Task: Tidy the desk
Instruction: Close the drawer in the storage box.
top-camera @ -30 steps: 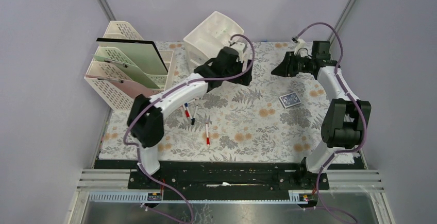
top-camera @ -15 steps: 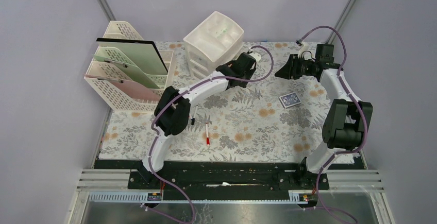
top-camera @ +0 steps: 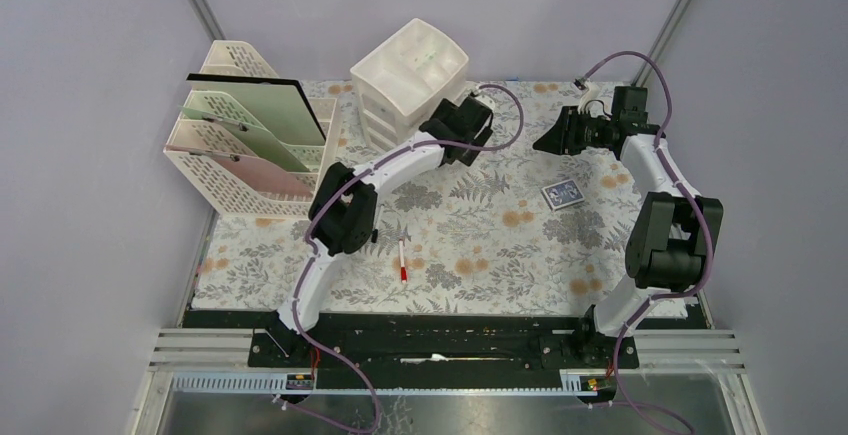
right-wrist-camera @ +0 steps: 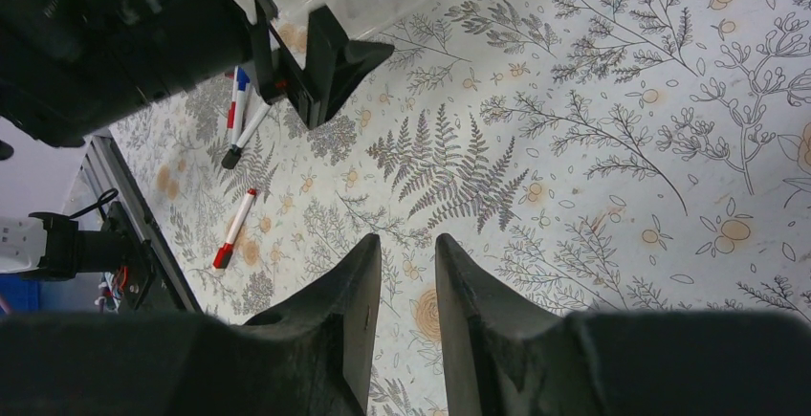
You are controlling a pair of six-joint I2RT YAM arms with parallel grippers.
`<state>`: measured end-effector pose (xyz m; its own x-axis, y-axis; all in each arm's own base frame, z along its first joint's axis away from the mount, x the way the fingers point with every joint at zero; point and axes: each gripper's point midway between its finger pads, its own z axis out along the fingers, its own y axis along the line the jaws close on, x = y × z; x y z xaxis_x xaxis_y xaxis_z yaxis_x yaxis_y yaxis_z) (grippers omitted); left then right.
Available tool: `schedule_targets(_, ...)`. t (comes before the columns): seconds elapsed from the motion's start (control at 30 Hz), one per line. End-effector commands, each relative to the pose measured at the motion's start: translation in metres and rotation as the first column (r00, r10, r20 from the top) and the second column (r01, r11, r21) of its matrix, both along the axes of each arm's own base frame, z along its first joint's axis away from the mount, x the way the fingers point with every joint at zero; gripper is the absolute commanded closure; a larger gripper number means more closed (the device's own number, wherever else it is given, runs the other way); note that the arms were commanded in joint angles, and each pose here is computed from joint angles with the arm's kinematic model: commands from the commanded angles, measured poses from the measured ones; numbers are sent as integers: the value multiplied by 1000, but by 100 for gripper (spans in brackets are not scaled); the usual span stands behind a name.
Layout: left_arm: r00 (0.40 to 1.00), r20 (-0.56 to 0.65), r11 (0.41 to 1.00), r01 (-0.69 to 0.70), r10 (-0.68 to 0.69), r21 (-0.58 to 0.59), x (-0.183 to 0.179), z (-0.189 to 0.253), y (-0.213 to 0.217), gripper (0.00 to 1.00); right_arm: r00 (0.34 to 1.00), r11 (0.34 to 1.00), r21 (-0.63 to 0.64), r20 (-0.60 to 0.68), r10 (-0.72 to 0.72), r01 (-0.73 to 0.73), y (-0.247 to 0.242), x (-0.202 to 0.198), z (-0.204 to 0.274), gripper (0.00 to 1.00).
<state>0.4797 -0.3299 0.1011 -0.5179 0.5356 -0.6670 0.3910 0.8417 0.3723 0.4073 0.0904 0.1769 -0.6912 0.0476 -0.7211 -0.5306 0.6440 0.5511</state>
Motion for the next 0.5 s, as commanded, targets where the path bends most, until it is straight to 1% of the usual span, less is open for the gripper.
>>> schedule_targets(0.0,995,90,997,-38,44,-67,26,41,7,1,999,1000,7,51,10,-10,1,1,13,65)
schedule_targets(0.03,995,88,996,-30,37,-80,26,44,5,1,999,1000,7,51,10,-10,1,1,13,65)
schedule_targets(0.1,997,70,990,27,-18,-135,21,53,-7,1,998,1000,7,54,11,-11,1,1,14,65)
schedule_targets(0.2,991,49,960,131,-123,-248,5,76,-28,1,998,1000,4,56,12,-12,1,0,14,65)
schedule_targets(0.3,978,66,911,210,-200,-356,-14,112,-41,1,998,1000,-1,65,15,-15,1,-1,14,65)
schedule_targets(0.33,979,69,888,205,-194,-413,-20,125,-43,1,998,1000,-3,67,17,-16,1,-1,15,64)
schedule_targets(0.47,972,155,791,233,-175,-565,-44,194,-37,1,997,1000,-5,75,21,-20,1,-1,16,62)
